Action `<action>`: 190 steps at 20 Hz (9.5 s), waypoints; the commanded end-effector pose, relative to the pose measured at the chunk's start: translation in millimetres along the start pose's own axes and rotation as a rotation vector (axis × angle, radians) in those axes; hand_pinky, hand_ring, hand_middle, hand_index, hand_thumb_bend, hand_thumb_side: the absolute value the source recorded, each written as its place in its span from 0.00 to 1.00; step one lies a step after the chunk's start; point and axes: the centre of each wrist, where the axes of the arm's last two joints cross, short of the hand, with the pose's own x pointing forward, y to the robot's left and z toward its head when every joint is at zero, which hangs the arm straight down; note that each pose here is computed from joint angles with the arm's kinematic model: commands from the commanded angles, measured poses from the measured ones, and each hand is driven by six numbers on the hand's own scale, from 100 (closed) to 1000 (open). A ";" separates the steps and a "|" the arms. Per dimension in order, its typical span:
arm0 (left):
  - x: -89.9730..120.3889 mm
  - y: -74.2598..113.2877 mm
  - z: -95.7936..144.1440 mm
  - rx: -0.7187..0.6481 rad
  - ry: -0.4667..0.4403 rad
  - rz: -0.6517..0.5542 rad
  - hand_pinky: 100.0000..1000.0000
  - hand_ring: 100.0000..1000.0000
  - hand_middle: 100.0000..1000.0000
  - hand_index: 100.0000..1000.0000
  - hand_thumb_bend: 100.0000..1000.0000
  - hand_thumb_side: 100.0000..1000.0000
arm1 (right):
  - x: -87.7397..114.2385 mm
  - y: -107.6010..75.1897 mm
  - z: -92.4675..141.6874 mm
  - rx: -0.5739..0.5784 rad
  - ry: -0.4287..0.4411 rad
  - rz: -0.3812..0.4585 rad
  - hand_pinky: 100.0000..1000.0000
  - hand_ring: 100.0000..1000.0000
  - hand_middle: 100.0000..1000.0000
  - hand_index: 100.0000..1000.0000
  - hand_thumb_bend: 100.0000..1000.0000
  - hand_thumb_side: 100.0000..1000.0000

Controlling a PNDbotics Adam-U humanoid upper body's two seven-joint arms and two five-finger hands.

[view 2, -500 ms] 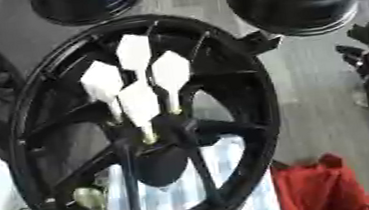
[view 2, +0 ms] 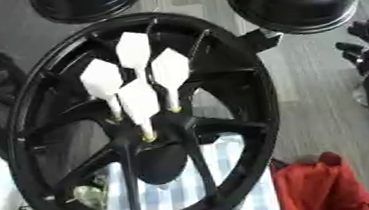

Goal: Pull the pin out of the wheel hub.

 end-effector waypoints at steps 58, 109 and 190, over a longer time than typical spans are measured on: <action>54.2 36.0 -6.2 -0.043 -0.086 -0.179 0.66 0.75 0.75 0.76 0.00 0.81 | 230.5 90.8 -82.6 1.432 -0.487 1.186 0.90 0.81 0.82 0.84 0.04 0.16; 25.2 73.8 16.8 0.059 0.031 -0.265 0.65 0.75 0.75 0.76 0.00 0.82 | 147.7 186.8 -97.5 1.620 -0.524 1.334 0.91 0.80 0.77 0.86 0.21 0.00; 18.5 79.6 22.6 0.065 0.068 -0.308 0.65 0.74 0.73 0.75 0.00 0.84 | 149.3 213.3 -82.2 1.636 -0.622 1.366 0.88 0.76 0.58 0.72 0.25 0.00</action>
